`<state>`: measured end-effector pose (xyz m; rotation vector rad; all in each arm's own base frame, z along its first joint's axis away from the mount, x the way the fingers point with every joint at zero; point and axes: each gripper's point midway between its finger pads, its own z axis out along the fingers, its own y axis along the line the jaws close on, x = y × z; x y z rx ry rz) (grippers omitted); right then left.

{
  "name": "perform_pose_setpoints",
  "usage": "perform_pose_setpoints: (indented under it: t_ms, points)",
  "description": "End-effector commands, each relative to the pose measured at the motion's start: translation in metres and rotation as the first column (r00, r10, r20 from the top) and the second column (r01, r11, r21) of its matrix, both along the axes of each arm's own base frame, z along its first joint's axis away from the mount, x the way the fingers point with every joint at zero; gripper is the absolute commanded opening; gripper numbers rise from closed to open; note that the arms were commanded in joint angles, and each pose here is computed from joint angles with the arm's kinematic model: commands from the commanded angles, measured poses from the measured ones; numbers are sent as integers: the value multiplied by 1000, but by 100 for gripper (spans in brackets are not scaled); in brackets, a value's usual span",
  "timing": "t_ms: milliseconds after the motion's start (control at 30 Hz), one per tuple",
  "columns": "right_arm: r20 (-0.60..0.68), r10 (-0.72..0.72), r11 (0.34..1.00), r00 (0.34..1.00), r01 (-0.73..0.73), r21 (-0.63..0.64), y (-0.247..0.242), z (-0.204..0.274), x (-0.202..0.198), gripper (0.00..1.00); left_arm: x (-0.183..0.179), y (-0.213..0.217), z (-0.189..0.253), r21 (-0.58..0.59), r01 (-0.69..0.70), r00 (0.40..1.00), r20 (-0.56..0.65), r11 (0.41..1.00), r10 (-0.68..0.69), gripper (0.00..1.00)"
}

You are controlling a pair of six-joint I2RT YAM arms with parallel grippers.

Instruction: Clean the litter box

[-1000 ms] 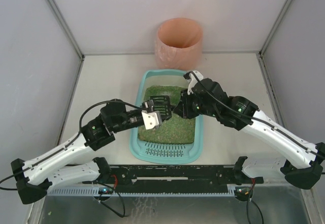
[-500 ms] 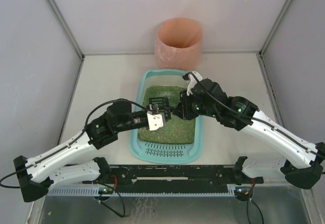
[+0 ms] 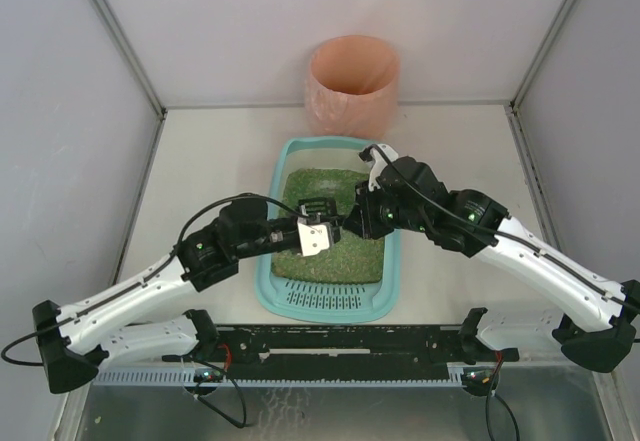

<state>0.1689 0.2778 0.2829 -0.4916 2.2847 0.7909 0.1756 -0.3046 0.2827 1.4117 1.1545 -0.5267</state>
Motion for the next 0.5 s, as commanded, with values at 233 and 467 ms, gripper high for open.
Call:
perform_pose_setpoints:
  t_ms: [233,467]
  points:
    - [87,-119,986,989,107,126,-4,40,14,28,9,-6,30,-62,-42,999,0,997,42,0]
    - [79,-263,936,962,234,261,-4,54,30,41,8,-9,35,-98,-55,997,-53,994,50,0]
